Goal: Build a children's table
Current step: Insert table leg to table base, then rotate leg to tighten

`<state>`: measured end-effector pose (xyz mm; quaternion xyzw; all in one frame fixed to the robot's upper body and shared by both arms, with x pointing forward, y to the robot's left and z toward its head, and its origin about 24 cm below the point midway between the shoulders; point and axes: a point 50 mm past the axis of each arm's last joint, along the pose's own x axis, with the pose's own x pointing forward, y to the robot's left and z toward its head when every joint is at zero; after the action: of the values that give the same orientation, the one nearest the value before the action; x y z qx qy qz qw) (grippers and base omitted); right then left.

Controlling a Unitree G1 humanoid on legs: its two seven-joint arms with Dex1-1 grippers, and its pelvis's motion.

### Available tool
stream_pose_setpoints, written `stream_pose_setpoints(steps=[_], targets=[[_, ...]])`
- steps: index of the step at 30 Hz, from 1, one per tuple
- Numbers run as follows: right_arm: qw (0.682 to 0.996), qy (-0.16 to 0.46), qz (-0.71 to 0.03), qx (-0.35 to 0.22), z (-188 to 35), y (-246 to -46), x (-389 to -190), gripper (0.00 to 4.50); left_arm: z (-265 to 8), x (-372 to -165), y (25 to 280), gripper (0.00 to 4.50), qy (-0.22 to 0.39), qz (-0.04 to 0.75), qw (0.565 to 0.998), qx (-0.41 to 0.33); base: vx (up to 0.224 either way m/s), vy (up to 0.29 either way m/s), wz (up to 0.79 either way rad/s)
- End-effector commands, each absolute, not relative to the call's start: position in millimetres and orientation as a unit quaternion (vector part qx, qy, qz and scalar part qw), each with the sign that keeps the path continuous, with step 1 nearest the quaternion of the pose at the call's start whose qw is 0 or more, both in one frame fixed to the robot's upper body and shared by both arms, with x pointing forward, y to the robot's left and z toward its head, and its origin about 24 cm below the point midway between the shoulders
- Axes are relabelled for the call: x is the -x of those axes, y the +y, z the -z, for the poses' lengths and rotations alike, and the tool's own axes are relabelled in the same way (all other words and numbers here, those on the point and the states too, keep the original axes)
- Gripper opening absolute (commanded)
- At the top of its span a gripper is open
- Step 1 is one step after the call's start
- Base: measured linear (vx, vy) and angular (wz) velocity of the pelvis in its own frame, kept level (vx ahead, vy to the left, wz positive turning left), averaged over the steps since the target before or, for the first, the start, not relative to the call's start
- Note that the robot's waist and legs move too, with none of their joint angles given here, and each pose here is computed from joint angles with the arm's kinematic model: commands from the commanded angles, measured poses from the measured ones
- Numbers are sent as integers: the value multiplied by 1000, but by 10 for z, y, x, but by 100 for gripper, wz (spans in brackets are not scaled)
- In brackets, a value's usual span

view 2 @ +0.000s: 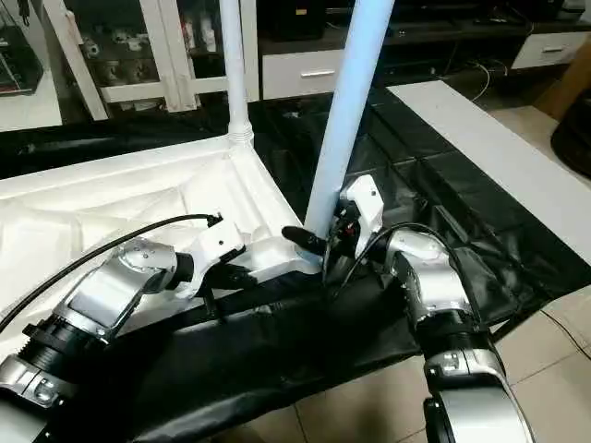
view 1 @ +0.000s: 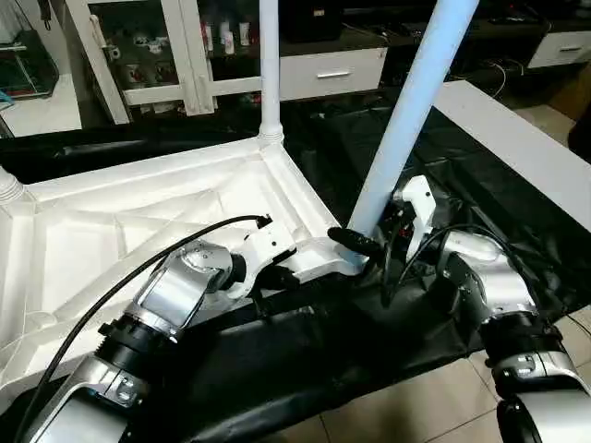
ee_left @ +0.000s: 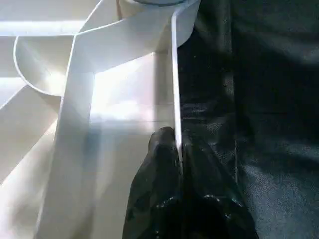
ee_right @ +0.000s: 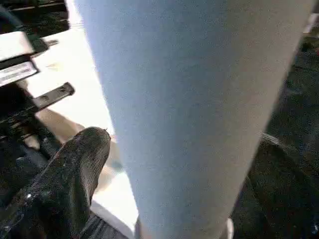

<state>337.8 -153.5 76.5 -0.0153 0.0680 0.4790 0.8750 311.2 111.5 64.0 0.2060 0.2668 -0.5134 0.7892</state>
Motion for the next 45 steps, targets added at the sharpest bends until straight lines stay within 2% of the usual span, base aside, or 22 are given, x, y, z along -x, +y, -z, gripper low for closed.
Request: stream_pose_setpoints(steps=[1, 7, 20, 28, 32, 33, 36, 45], targets=[[869, 67, -490, 20, -811, -1566, -3364, 443, -631, -3065, 1093, 0, 271, 535, 771, -215, 0, 0, 0], [850, 82, -520, 28, -804, -1593, -3311, 443, -633, -3027, 1120, 0, 274, 549, 759, -218, 0, 0, 0], [834, 95, -543, 33, -824, -1649, -3281, 443, -635, -2990, 1151, 0, 279, 558, 750, -220, 0, 0, 0], [829, 103, -549, 32, -807, -1687, -3277, 362, -631, -2972, 1167, 0, 281, 562, 746, -221, 0, 0, 0], [827, 103, -551, 31, -808, -1690, -3274, 340, -630, -2963, 1168, 0, 282, 563, 745, -221, 0, 0, 0], [827, 103, -552, 30, -809, -1688, -3274, 317, -630, -2963, 1169, 0, 282, 563, 744, -221, 0, 0, 0], [827, 103, -553, 29, -808, -1689, -3278, 304, -630, -2963, 1173, 0, 282, 564, 744, -222, 0, 0, 0], [826, 104, -553, 27, -792, -1690, -3279, 224, -635, -2966, 1173, 0, 283, 565, 742, -224, 0, 0, 0]])
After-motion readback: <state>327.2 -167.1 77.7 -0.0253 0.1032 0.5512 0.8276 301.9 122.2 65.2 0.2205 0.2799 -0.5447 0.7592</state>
